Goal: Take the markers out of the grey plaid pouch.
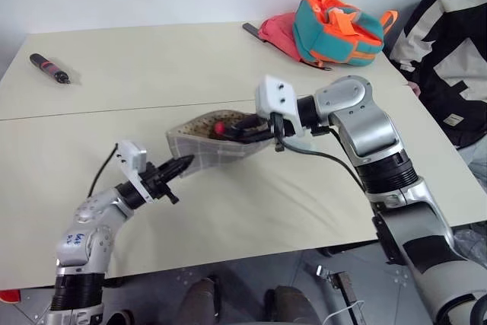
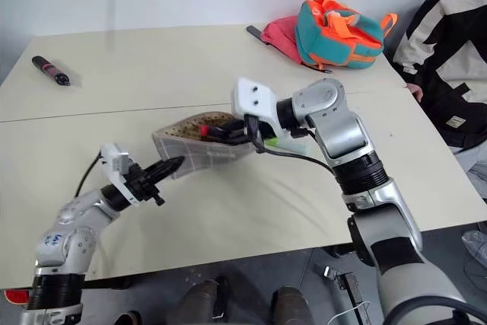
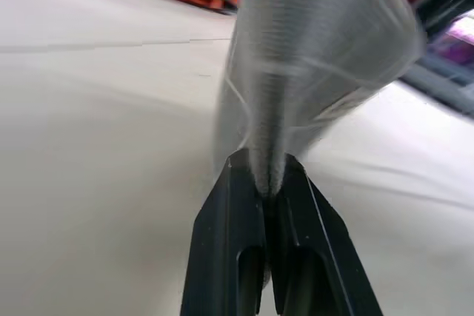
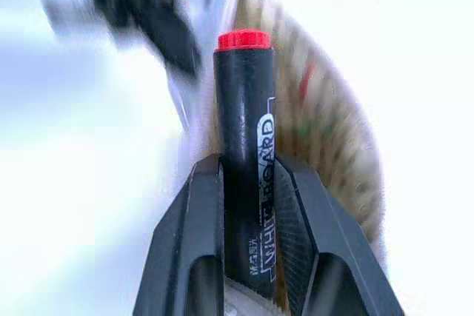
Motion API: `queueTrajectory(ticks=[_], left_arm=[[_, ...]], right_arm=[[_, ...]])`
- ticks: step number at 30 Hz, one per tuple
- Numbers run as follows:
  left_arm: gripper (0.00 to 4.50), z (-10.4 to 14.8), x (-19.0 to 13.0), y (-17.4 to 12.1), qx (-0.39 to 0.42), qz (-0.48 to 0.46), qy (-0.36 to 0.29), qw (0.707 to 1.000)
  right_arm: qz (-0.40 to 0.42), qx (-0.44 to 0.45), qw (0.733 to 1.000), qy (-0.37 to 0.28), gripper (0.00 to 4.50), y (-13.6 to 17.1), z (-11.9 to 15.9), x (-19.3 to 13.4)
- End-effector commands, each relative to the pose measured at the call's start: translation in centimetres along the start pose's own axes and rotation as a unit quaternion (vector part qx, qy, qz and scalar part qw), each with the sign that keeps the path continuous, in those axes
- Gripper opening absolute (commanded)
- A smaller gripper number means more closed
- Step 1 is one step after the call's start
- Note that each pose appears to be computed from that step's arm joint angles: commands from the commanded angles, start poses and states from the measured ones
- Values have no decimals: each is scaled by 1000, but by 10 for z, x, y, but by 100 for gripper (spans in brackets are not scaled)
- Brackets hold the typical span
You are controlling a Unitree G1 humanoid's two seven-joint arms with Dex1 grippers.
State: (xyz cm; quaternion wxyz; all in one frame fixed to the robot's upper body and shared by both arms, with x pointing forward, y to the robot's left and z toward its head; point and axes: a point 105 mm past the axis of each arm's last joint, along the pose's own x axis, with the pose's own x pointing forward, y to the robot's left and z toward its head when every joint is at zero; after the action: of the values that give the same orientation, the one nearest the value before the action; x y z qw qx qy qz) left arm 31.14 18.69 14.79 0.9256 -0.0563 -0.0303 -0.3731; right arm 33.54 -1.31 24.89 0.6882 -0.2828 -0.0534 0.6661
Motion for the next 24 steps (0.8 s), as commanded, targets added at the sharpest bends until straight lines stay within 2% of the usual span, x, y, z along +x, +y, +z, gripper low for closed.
queueTrajectory(ticks=[1, 4, 9, 11, 13, 15, 17, 21, 24], left_arm=[[0, 18, -5, 7, 53, 10, -19, 998], [0, 30, -16, 25, 129, 42, -2, 991], [0, 52, -29, 41, 216, 78, 4, 973], [0, 57, -34, 48, 235, 99, 3, 967], [0, 66, -43, 55, 312, 129, 16, 941], [0, 68, -47, 56, 408, 136, 57, 901], [0, 64, -50, 55, 443, 131, 80, 883], [0, 53, -52, 54, 481, 141, 103, 859], [0, 30, -47, 45, 475, 129, 116, 863]], right_arm=[[-24, -17, 997, -65, 57, -4, 31, 1], [-61, -26, 993, -94, 57, -17, 44, -4], [-121, -5, 978, -168, 57, -41, 69, -17], [-143, -24, 974, -173, 57, -47, 73, -20], [-128, -28, 984, -118, 57, -40, 51, -15], [-97, -69, 993, 20, 57, -25, -5, -11], [-71, -86, 989, 101, 57, -13, -43, -13], [-52, -127, 976, 167, 57, -2, -71, -17], [-42, -114, 980, 159, 57, 7, -74, -8]])
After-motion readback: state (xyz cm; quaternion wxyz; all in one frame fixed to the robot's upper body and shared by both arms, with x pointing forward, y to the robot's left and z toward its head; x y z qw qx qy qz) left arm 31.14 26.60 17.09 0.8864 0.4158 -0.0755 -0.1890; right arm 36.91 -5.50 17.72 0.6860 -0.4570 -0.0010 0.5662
